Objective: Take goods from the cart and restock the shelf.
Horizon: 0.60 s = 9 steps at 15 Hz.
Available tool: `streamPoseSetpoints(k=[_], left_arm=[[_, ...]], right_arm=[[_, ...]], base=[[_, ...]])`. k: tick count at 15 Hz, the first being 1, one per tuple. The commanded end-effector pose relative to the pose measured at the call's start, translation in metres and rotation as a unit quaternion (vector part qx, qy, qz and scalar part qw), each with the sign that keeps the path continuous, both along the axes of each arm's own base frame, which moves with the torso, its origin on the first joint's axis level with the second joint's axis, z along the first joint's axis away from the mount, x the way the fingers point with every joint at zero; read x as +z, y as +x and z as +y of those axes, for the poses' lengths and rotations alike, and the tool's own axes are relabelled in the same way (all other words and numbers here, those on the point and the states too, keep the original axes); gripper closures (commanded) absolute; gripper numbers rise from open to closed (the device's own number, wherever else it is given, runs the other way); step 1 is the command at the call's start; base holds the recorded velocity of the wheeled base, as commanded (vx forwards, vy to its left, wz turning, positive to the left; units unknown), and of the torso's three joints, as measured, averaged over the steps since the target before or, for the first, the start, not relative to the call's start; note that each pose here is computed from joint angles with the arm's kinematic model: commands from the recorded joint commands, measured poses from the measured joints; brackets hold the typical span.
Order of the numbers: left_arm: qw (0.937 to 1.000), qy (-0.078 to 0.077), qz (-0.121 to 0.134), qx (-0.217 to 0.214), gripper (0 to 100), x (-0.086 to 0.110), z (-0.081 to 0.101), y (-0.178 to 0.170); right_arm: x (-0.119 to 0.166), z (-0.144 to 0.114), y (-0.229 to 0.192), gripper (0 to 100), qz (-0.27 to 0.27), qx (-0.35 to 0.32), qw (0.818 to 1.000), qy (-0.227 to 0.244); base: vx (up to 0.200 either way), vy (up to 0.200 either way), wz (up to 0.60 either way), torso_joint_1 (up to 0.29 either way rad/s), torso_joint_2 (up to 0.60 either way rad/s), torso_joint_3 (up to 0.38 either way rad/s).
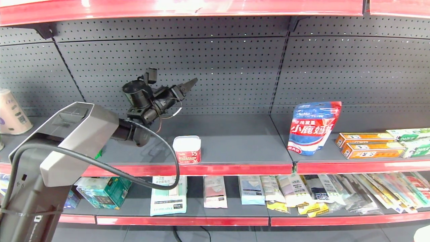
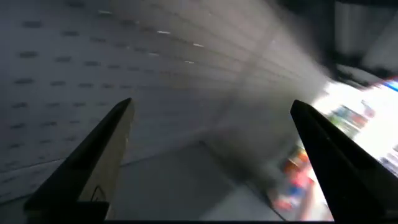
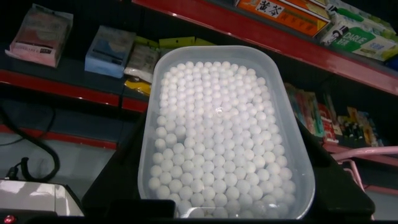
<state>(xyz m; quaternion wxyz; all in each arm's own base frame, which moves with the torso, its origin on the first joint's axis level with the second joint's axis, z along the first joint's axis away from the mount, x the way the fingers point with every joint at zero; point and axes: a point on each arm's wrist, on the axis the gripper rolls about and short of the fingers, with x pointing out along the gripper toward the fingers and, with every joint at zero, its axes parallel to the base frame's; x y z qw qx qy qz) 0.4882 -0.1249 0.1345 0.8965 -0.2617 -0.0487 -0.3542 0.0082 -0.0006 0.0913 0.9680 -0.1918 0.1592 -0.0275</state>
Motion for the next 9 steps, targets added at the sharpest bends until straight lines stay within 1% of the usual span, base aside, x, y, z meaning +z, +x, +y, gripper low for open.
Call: streamPoseSetpoints(k=[1,2,3,4,5,6,7,8,9], left_arm=[[0.9999,-0.002,-0.002,0.012,0,0.005,-0.001,0.002],[0.9985,0.040,-0.007,0.037,0,0.000,0.004,0.003],[0.9943,0.075,-0.001,0.076,0,0.000,0.010,0.005],[0.9891,0.092,0.019,0.113,0,0.006,0.013,0.003],[0.9843,0.100,0.048,0.137,0,0.014,0.015,-0.002],[0.9730,0.121,0.102,0.168,0,0.026,0.020,-0.015],[0.9645,0.139,0.123,0.188,0,0.028,0.022,-0.021],[0.9588,0.154,0.129,0.201,0,0.023,0.023,-0.023],[0.9480,0.184,0.129,0.225,0,0.012,0.029,-0.030]], right_arm=[[0.000,0.000,0.000,100,-0.003,0.000,1.000,-0.001],[0.000,0.000,-0.001,100,-0.005,0.000,1.000,-0.001],[0.000,0.000,-0.001,100,-0.007,0.000,1.000,-0.001],[0.000,0.000,-0.001,100,-0.008,0.000,1.000,-0.001],[0.000,0.000,-0.002,100,-0.009,0.000,1.000,-0.001],[0.000,0.000,-0.002,100,-0.012,0.000,1.000,-0.002],[0.000,0.000,-0.002,100,-0.012,0.000,1.000,-0.002],[0.000,0.000,-0.002,100,-0.012,0.000,1.000,-0.002],[0.000,0.000,-0.002,100,-0.011,0.000,1.000,-0.002]], base=[[0.000,0.000,0.00,0.000,0.00,0.000],[0.000,0.000,0.00,0.000,0.00,0.000],[0.000,0.000,0.00,0.000,0.00,0.000],[0.000,0.000,0.00,0.000,0.00,0.000],[0.000,0.000,0.00,0.000,0.00,0.000],[0.000,0.000,0.00,0.000,0.00,0.000],[0.000,0.000,0.00,0.000,0.00,0.000],[0.000,0.000,0.00,0.000,0.00,0.000],[0.000,0.000,0.00,0.000,0.00,0.000]])
